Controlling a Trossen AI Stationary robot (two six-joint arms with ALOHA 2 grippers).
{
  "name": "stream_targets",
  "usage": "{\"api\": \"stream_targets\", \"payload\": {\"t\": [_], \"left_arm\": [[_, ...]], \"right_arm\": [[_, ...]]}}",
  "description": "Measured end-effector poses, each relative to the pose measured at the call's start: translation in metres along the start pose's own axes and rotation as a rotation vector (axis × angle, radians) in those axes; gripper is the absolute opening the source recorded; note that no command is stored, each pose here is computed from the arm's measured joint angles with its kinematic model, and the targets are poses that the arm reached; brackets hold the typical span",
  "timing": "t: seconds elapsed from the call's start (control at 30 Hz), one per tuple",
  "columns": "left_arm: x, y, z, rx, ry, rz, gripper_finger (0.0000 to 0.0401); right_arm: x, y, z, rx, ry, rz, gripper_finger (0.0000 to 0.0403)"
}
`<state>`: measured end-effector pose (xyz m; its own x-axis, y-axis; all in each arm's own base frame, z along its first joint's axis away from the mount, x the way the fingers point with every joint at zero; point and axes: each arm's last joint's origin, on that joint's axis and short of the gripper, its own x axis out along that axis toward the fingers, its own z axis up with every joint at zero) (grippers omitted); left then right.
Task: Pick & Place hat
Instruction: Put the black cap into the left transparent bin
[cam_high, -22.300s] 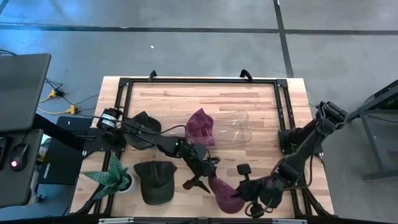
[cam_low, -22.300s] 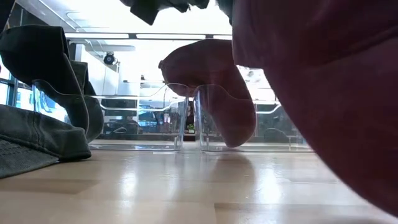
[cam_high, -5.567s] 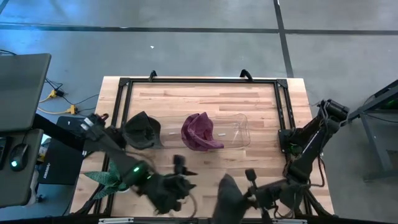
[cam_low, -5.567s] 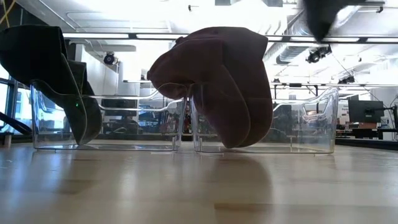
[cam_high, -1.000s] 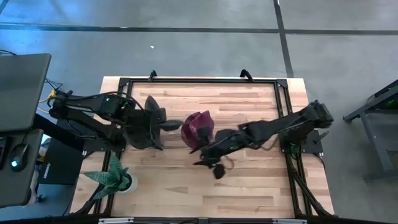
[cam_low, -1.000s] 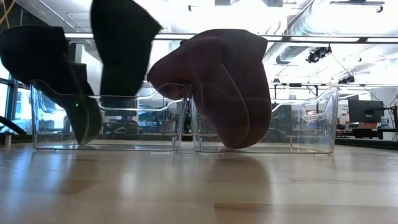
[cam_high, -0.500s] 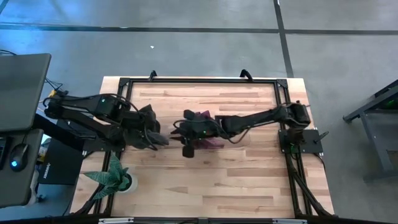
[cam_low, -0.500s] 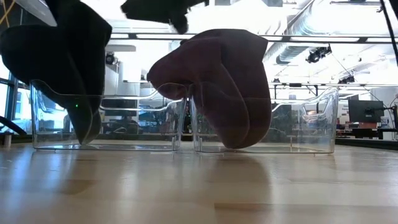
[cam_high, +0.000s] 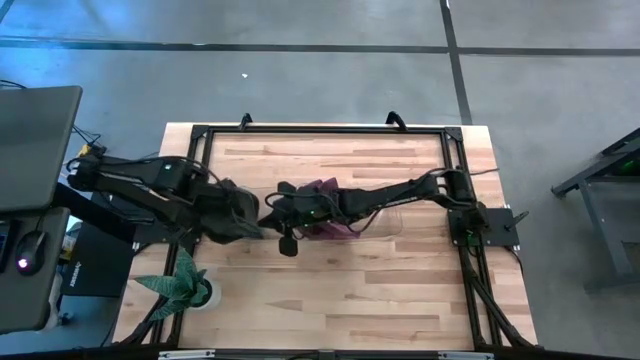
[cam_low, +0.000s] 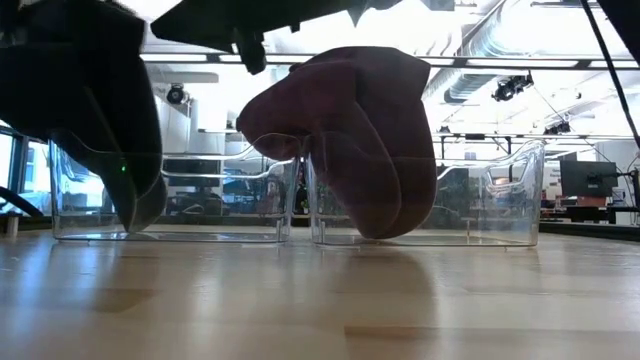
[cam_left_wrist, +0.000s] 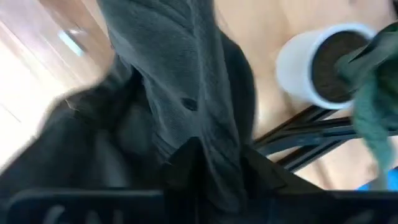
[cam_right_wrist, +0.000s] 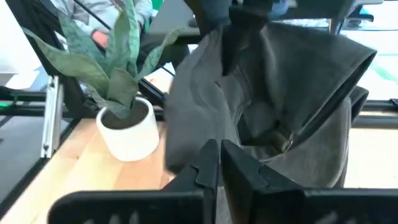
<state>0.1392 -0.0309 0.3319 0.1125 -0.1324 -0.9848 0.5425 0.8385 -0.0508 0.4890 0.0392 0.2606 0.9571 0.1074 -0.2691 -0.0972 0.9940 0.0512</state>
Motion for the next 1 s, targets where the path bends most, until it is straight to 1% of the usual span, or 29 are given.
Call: {"api": "stream_targets", "payload": {"t": [0.13,0.23,0.37,0.5,0.57,0.63,0.7,0.8,0.87,0.93,1.0], "left_arm": [[0.009,-0.007,-0.015,-0.155,-0.005,-0.068,0.0127],[0.016,-0.010,-0.023,-0.272,-0.032,-0.107,0.0159],[0.013,-0.016,-0.034,-0.403,-0.128,-0.123,0.0174],[-0.004,-0.022,-0.043,-0.442,-0.309,-0.122,0.0169],[-0.013,-0.024,-0.044,-0.467,-0.372,-0.145,0.0166],[-0.025,-0.028,-0.050,-0.513,-0.431,-0.150,0.0165],[-0.035,-0.028,-0.051,-0.572,-0.503,-0.117,0.0165],[-0.043,-0.023,-0.045,-0.621,-0.613,-0.008,0.0160],[-0.039,-0.019,-0.043,-0.645,-0.621,0.076,0.0146],[-0.028,-0.015,-0.040,-0.667,-0.552,0.116,0.0121],[-0.013,-0.013,-0.038,-0.682,-0.464,0.118,0.0090]], "right_arm": [[0.000,0.001,0.000,0.000,-0.002,0.004,0.0002],[0.000,0.004,0.001,-0.002,-0.009,0.010,0.0005],[0.000,0.009,-0.002,-0.005,0.011,0.020,0.0010],[0.000,0.013,-0.002,-0.007,0.009,0.027,0.0011],[0.000,0.014,-0.002,-0.007,0.012,0.030,0.0011],[0.000,0.015,-0.002,-0.008,0.012,0.030,0.0012],[0.000,0.015,-0.002,-0.008,0.011,0.030,0.0012],[0.000,0.014,-0.002,-0.013,0.011,0.029,0.0012],[0.000,0.014,-0.002,-0.021,0.010,0.029,0.0012],[0.000,0.015,-0.003,-0.030,0.016,0.016,0.0012],[-0.003,0.017,-0.002,-0.031,0.040,-0.020,0.0012]]}}
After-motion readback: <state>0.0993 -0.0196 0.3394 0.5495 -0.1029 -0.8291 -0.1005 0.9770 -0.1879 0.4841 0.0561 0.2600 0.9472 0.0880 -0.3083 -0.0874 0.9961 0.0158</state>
